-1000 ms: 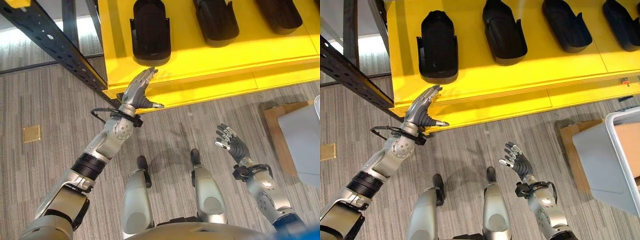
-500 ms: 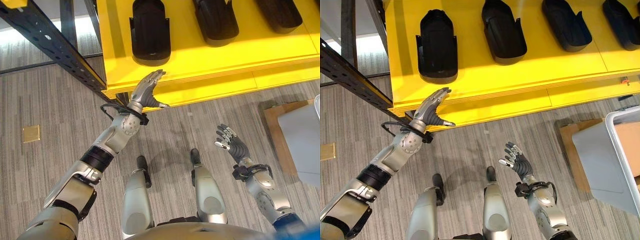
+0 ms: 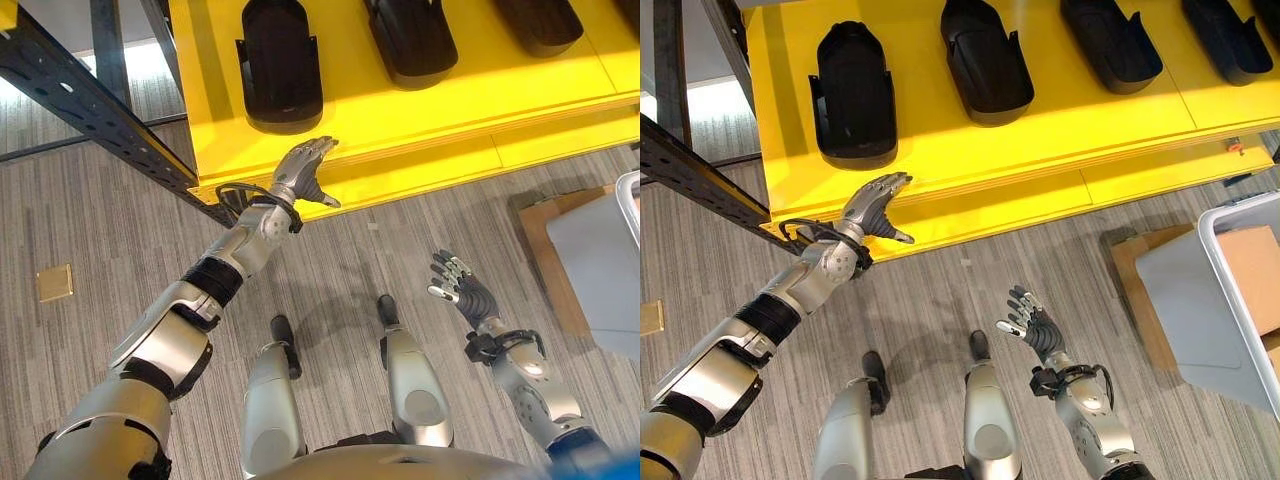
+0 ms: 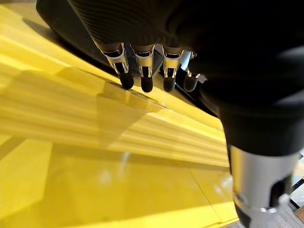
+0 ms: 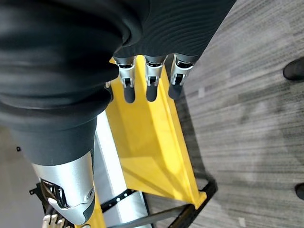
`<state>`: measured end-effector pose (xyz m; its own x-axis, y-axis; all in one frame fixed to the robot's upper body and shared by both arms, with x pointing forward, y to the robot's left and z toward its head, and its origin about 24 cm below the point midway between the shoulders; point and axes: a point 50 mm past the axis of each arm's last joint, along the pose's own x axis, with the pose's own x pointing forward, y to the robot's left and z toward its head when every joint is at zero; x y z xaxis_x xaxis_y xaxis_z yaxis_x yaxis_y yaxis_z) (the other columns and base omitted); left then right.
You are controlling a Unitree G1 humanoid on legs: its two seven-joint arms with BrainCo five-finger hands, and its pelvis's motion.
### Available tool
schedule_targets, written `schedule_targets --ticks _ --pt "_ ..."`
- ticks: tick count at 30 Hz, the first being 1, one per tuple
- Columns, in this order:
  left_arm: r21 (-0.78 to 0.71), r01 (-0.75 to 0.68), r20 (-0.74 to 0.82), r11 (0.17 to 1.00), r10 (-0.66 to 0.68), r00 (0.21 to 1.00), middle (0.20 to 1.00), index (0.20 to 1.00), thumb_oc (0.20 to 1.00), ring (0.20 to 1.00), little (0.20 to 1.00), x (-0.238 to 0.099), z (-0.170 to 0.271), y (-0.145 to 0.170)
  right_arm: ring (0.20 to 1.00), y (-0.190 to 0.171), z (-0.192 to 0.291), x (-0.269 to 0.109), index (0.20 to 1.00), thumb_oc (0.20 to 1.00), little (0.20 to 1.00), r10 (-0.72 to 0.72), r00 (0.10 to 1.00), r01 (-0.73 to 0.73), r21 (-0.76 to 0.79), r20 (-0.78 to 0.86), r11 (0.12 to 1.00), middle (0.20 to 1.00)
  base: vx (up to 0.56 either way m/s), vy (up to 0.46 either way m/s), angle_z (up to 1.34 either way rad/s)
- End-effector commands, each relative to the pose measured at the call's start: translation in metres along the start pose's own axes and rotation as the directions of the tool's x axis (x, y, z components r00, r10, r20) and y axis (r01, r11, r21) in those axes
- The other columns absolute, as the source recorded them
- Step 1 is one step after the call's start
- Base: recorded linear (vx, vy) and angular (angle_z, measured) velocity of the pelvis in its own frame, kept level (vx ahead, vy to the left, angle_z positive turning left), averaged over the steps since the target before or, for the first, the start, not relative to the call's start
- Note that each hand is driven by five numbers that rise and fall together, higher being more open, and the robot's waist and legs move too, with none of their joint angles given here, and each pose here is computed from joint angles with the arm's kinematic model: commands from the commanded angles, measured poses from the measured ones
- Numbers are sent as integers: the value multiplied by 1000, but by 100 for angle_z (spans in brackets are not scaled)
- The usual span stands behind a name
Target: Move parts from the plastic box to the shelf.
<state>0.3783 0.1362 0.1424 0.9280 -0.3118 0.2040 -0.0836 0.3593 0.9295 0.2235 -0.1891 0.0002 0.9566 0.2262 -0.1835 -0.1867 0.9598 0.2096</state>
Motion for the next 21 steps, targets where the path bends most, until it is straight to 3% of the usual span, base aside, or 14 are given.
schedule_targets --ticks 1,21 --pt "23 -7 -45 1000 8 999 1000 1000 1000 1000 1000 0 -11 5 1000 -12 12 -12 1000 1000 1000 6 999 -5 -49 31 999 1000 0 0 0" --pt "30 -52 -182 998 57 982 1000 1000 1000 1000 1000 10 -39 33 1000 -13 6 -17 1000 1000 1000 20 1000 -20 -44 -1 999 1000 0 0 0"
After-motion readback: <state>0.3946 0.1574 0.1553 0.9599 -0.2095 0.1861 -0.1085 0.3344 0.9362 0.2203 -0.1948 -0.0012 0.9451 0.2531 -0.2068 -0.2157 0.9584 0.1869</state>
